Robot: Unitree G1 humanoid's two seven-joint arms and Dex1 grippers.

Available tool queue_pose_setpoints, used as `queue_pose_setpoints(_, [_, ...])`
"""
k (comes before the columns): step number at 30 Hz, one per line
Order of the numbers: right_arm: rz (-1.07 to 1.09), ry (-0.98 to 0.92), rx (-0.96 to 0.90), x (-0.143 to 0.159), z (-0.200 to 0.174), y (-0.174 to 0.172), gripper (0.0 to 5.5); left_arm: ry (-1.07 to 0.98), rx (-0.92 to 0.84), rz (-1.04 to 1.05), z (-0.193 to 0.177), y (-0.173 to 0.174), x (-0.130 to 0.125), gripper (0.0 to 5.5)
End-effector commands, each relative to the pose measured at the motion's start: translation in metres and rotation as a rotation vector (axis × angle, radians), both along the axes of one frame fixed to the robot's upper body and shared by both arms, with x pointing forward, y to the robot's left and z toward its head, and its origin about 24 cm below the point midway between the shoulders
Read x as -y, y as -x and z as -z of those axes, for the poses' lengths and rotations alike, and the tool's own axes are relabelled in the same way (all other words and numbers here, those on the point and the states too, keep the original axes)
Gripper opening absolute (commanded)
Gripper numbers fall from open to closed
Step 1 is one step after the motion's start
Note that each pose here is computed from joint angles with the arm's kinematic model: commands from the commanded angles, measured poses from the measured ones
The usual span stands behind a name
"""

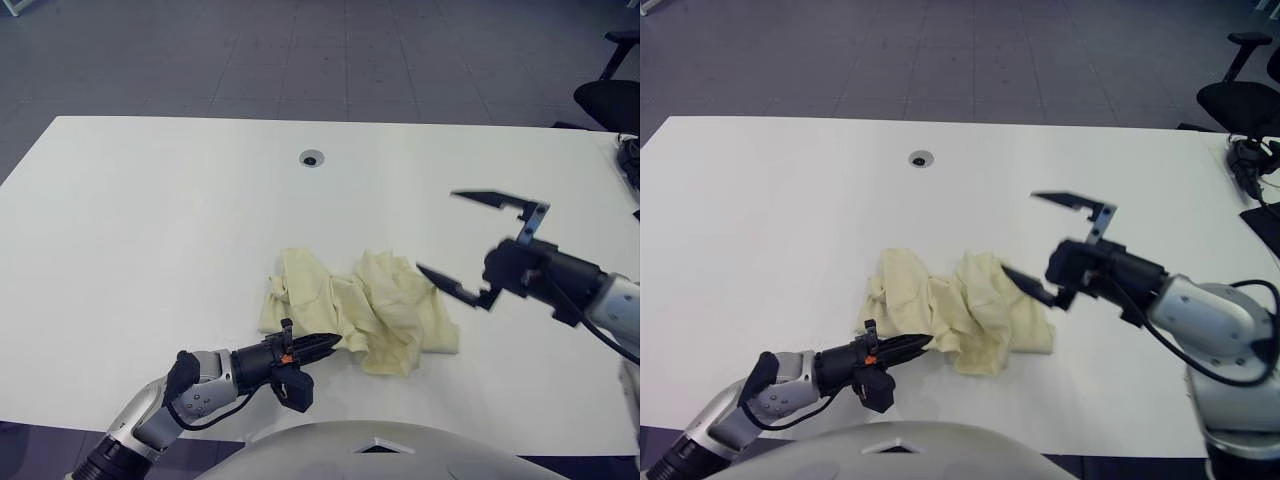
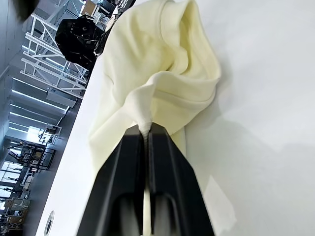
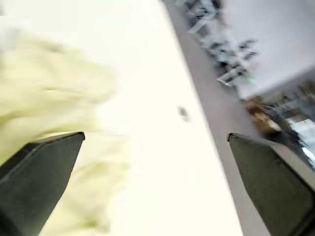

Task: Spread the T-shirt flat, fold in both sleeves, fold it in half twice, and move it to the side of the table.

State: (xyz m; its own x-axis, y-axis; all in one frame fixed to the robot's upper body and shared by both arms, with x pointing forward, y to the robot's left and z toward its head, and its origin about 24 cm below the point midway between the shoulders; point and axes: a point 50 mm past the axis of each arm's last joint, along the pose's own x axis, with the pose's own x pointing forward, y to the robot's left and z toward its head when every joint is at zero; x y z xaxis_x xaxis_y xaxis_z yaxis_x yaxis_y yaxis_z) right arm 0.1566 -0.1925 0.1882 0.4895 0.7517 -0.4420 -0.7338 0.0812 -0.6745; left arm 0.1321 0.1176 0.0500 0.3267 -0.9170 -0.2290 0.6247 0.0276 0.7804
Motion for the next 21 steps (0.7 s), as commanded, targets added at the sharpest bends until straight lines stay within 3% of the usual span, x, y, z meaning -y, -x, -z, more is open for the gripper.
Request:
queue_pose_setpoints(1, [-0.257,0.271,-0.097,-0.004,-0.004,0.025,5.4,-0.017,-0.004,0.014,-0.001,0.001,0.005,0.03])
queue_pose_setpoints(6, [-0.45,0.4,-0.159,-0.013,0.014,0.032,5.4,-0.022,-0.01,-0.009,-0.003,0.001,0.007,0.03])
queue_pose_setpoints(16, [-0.54,0.534,-0.086,-0.017,0.052,0.023,5.4,-0.037,-0.013,0.008,-0.004,0.0,0.01,0.03])
queue_pose_setpoints(21, [-0.533,0.525,-0.054,-0.018,0.061,0.015,4.55,-0.041,-0.007,0.007,-0.004,-0.001,0.011,0.0])
